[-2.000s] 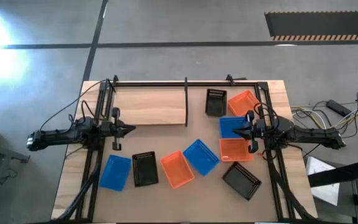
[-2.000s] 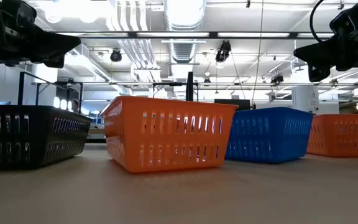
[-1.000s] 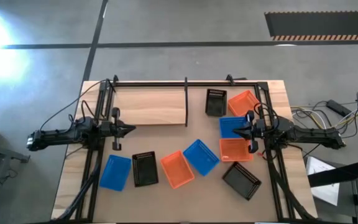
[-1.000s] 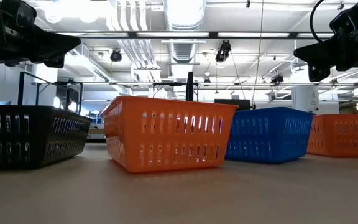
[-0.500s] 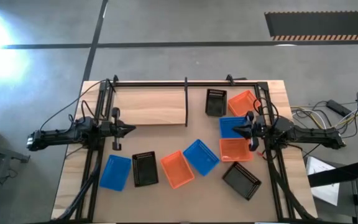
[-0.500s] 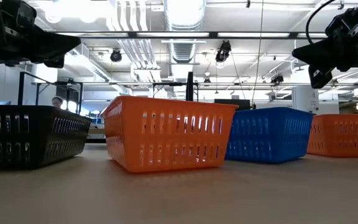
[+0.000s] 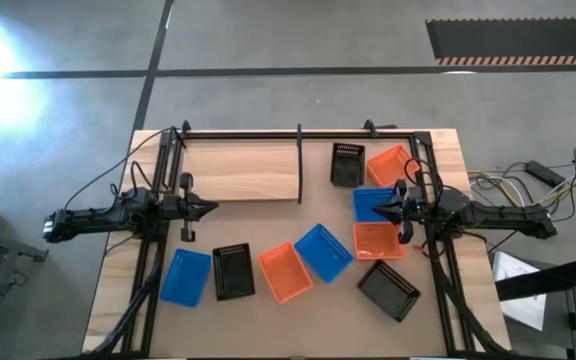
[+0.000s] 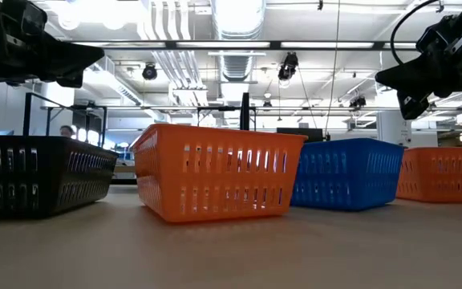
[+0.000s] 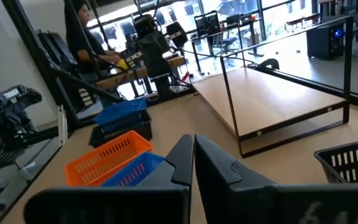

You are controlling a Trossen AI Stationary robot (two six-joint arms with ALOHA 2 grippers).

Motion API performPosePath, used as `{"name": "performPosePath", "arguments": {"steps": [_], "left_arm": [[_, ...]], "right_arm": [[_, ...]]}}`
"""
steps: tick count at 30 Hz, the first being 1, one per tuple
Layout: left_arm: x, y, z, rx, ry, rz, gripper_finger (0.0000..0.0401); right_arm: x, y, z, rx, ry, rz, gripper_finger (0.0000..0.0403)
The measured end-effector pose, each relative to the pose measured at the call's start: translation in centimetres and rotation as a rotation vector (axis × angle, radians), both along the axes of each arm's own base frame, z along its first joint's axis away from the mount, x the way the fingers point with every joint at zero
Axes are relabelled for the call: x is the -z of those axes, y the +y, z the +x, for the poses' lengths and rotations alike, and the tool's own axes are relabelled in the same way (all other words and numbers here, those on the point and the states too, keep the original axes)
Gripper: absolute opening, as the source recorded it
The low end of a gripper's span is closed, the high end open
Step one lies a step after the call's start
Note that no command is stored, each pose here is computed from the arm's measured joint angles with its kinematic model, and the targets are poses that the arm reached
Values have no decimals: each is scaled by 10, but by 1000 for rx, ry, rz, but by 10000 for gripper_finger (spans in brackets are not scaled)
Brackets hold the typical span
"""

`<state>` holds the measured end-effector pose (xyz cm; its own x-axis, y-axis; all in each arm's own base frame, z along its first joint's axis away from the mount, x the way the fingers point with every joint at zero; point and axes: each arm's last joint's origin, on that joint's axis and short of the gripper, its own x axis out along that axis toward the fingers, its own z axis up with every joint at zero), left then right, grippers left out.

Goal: Stack baskets on shelf by color
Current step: Put the bottom left black basket on the shelf

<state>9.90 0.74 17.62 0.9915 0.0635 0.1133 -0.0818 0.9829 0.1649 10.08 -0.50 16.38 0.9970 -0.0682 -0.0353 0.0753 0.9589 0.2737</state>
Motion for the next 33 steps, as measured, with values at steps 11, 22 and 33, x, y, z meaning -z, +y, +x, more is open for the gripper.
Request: {"name": "performPosePath", "arguments": {"steps": [11, 22, 33], "left_arm": [[-2, 0, 0, -15, -19, 16, 0], [-28, 0, -3, 41, -305, -263, 0], [-61, -6, 63, -54, 34, -153, 0]], "right_arm": [[0, 0, 0, 0, 1, 0, 9], [-2, 0, 0, 3, -23, -1, 9], [-6, -2, 0, 58, -59, -74, 9]]}}
